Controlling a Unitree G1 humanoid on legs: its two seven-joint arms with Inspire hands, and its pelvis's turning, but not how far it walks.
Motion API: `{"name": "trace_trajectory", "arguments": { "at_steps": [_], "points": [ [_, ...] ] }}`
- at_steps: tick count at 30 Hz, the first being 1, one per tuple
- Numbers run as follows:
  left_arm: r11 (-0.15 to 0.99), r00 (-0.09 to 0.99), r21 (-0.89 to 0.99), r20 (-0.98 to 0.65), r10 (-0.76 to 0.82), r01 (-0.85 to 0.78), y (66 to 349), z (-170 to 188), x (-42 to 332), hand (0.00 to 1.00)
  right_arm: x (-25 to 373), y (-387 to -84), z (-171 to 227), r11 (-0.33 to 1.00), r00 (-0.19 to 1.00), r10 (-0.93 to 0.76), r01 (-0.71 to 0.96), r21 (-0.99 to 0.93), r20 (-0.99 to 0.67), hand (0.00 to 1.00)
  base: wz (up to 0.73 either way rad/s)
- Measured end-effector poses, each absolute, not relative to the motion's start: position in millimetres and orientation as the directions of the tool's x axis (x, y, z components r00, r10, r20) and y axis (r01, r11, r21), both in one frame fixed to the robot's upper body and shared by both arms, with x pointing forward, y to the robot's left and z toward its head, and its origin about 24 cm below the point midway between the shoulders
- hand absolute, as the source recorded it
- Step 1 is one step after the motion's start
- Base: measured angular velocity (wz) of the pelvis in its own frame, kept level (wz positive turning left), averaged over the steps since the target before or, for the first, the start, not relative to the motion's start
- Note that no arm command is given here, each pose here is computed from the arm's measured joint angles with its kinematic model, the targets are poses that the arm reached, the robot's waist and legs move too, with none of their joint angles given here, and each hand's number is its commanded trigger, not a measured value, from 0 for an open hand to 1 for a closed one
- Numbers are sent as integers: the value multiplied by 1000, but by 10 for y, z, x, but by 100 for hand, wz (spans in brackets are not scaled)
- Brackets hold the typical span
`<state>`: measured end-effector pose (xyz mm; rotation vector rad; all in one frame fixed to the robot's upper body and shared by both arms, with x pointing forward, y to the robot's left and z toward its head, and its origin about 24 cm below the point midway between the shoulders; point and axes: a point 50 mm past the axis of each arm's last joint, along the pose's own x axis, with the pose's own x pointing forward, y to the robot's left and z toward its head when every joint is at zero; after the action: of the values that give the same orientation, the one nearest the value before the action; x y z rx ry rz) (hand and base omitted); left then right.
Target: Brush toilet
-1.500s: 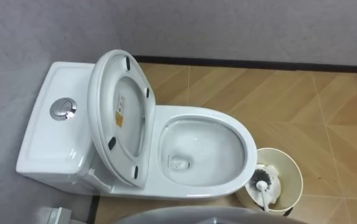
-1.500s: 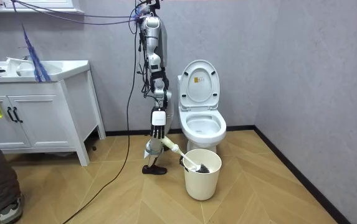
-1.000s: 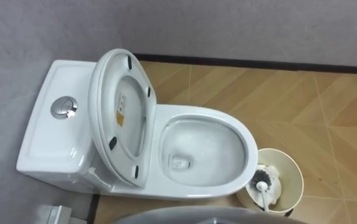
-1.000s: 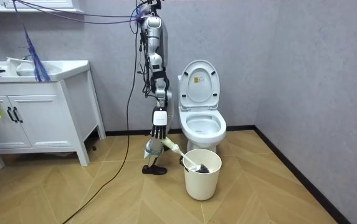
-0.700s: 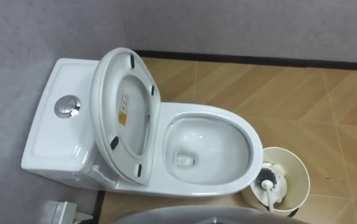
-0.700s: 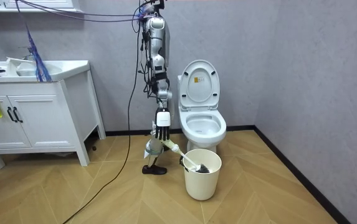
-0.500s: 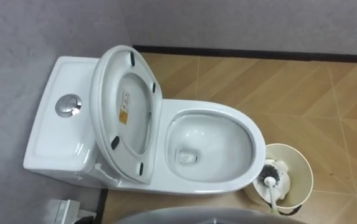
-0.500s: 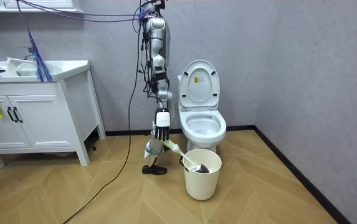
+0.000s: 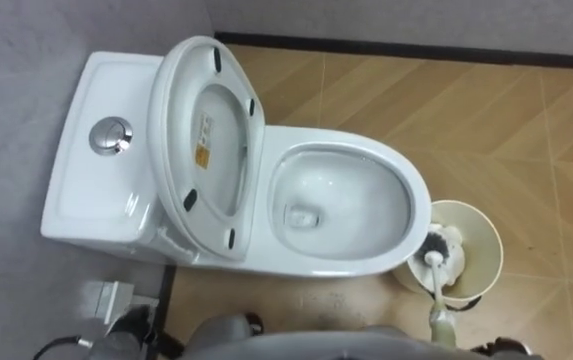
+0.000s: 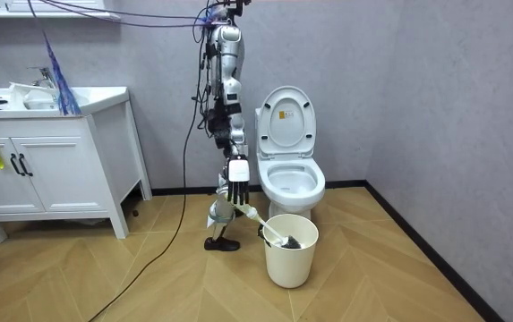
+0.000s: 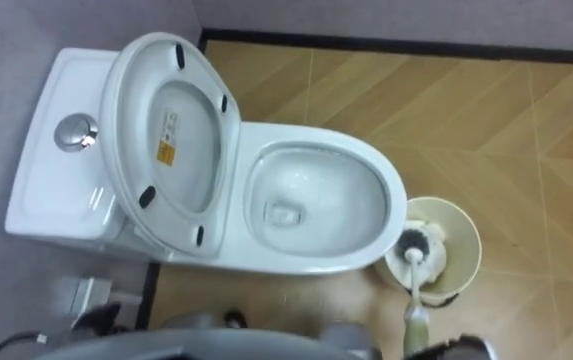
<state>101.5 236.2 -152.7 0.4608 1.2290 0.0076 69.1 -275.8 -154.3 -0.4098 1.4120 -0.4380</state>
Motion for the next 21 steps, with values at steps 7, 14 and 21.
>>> {"name": "trace_trajectory", "arguments": {
  "at_steps": [7, 14, 21],
  "points": [
    [910, 440, 340, -873, 211, 237, 2316, -1445, 1328, 0, 918, -2747, -1506, 849, 151, -525, 152, -506, -837, 0, 7],
    [896, 505, 369, -838, 206, 247, 2249, -1378, 1545, 0, 1007, -2738, -1488, 850, 173, -526, 149, -506, -833, 0, 4],
    [877, 574, 412, -791, 211, 247, 2164, -1285, 1779, 0, 1203, -2809, -1409, 841, 218, -541, 152, -519, -812, 0, 6]
  ]
}}
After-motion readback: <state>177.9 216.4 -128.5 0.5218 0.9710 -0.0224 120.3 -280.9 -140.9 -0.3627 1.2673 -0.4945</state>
